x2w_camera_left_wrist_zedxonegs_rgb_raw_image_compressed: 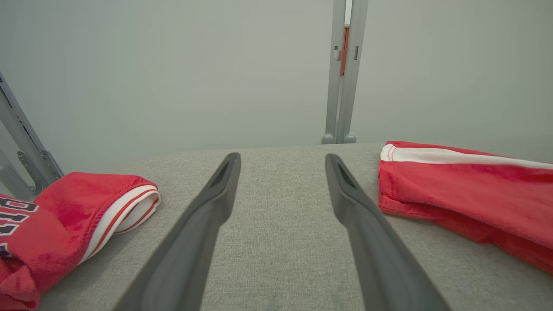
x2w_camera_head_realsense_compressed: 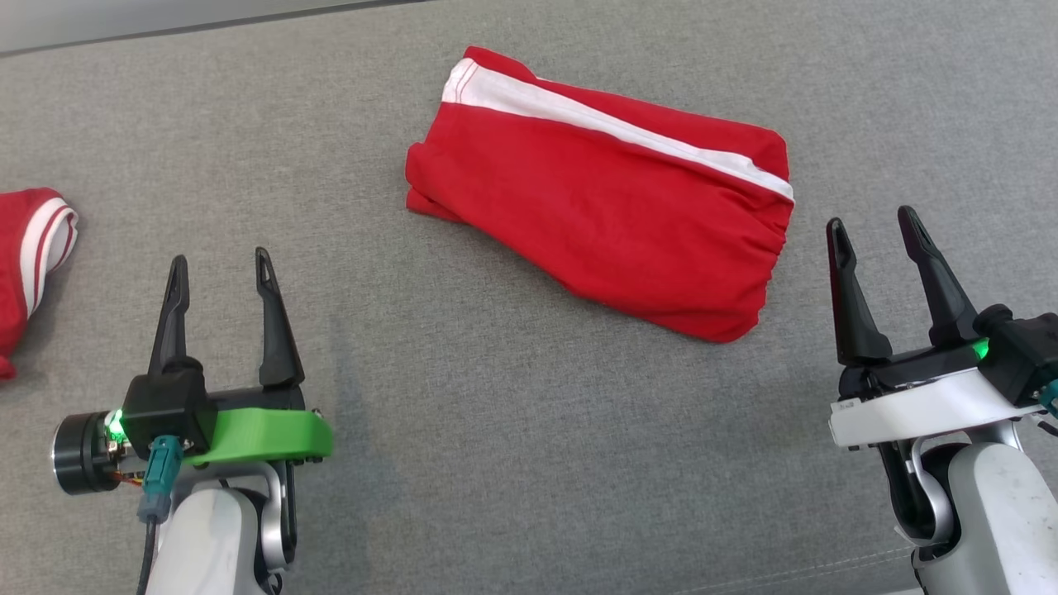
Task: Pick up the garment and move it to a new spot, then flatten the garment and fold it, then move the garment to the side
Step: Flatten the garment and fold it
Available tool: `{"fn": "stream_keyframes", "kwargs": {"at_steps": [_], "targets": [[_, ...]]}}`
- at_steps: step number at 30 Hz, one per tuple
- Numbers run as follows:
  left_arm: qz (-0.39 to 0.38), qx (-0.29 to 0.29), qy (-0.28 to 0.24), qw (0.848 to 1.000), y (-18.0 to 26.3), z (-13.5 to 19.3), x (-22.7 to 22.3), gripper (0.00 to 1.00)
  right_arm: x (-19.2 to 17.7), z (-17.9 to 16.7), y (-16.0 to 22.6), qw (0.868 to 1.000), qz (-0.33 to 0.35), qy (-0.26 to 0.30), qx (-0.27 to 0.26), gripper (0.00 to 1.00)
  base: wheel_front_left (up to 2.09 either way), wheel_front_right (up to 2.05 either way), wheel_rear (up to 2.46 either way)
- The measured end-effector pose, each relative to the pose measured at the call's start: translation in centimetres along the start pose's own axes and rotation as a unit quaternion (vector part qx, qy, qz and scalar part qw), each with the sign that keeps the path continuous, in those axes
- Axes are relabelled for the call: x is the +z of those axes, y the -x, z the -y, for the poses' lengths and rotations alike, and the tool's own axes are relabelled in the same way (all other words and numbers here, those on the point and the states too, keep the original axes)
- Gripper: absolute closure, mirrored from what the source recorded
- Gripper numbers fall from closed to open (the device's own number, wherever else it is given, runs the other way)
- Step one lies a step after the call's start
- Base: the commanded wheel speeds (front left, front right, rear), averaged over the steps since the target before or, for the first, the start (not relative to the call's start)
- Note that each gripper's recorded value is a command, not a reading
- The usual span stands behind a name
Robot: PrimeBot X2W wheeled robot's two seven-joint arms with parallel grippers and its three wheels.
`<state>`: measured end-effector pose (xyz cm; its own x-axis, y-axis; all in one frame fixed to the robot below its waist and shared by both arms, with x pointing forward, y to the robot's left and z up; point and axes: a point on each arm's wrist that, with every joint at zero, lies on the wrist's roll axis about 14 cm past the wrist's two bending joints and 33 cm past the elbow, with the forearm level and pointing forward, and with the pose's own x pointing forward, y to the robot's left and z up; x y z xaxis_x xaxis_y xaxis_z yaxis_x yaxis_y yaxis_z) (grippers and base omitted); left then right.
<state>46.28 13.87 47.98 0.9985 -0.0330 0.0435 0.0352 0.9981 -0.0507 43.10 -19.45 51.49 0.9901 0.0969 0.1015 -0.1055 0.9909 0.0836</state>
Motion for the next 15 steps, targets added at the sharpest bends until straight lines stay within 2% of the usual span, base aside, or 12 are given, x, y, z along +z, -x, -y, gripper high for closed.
{"fn": "stream_keyframes", "kwargs": {"at_steps": [11, 15], "targets": [[-0.014, -0.002, -0.005, 1.000, 0.73, -0.29, -0.18, 0.00, 0.19, -0.26, 0.21, 1.000, -0.002, -0.008, 0.000, 0.00, 0.00, 0.00, 0.00], [-0.017, -0.022, -0.008, 1.000, 0.33, 0.63, -0.25, 0.00, -0.12, -0.22, 0.09, 1.000, -0.005, -0.011, -0.002, 0.00, 0.00, 0.00, 0.00]]}}
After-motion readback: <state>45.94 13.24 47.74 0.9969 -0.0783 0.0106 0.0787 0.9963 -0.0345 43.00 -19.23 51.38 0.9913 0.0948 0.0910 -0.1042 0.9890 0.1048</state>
